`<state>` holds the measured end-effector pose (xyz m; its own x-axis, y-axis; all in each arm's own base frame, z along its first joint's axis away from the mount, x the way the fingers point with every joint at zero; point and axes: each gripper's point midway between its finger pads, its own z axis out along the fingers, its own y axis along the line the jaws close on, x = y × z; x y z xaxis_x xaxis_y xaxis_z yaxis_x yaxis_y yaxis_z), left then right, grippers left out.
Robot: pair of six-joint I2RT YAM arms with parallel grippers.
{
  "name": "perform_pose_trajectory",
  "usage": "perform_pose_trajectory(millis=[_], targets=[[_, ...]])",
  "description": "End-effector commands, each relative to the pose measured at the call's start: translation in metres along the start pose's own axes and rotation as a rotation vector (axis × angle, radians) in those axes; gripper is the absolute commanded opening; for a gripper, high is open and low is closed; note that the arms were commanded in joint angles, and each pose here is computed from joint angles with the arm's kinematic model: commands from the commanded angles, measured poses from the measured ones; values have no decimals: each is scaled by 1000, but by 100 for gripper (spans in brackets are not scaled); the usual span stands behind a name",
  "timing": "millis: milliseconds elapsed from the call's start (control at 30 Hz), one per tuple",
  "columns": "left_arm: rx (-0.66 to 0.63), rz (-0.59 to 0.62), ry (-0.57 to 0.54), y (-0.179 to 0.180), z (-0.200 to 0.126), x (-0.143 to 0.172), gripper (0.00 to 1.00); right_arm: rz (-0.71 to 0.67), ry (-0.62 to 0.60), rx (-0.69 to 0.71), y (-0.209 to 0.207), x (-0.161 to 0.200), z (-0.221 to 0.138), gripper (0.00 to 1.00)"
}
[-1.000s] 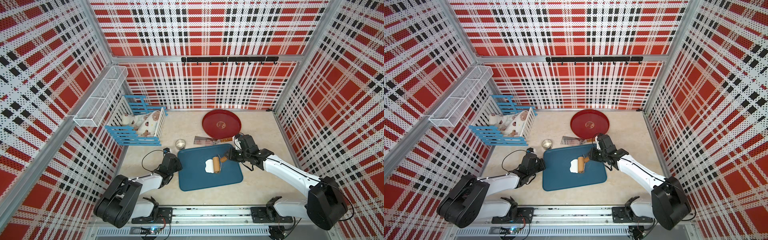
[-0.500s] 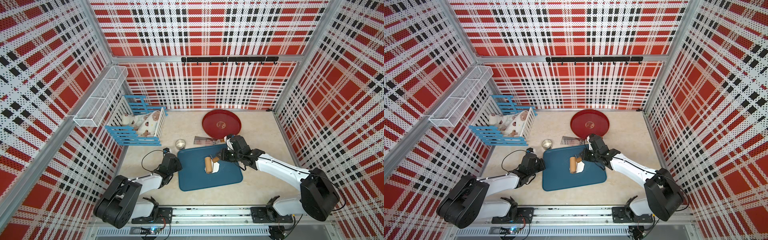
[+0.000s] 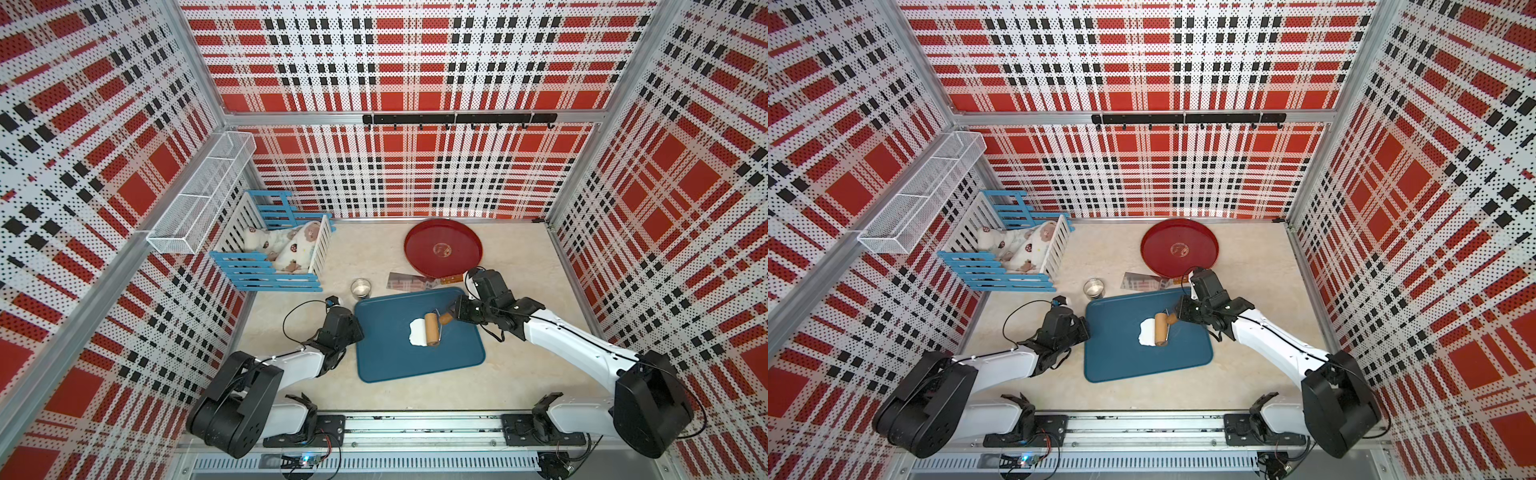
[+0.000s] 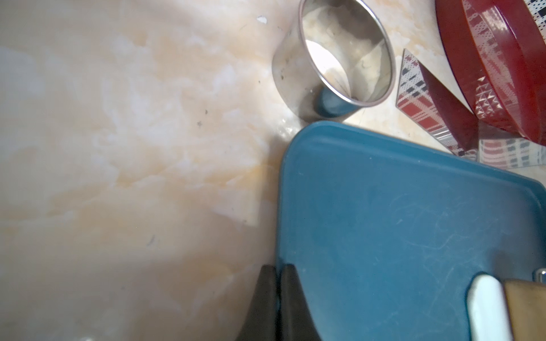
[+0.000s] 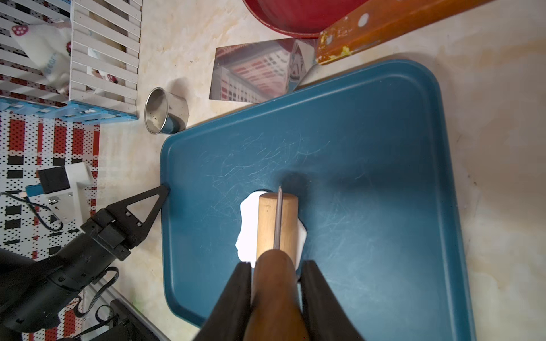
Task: Roll out the dumpling wrappers from the dough
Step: Flatten out the dough on the work surface.
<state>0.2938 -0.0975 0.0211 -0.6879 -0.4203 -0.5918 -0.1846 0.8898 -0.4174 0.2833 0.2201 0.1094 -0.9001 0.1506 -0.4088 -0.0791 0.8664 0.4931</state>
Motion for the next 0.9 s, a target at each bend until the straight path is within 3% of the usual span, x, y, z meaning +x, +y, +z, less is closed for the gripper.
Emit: perform_pose_trajectory(millis=[0,167,500,867], targets=[[9,-54,-109,-3,-5,-28,0,-48,425,408,-98,124,22,0],[5,-52,-113,-2,-6,-28,0,-64,424,439,-101,122,23,0],[-2,-57,-122,2,-7,-31,0,-4,343,496,-132,95,-21,0],[11,-57,-114,-1,-6,-30,0,-50,418,407,-98,113,17,0]])
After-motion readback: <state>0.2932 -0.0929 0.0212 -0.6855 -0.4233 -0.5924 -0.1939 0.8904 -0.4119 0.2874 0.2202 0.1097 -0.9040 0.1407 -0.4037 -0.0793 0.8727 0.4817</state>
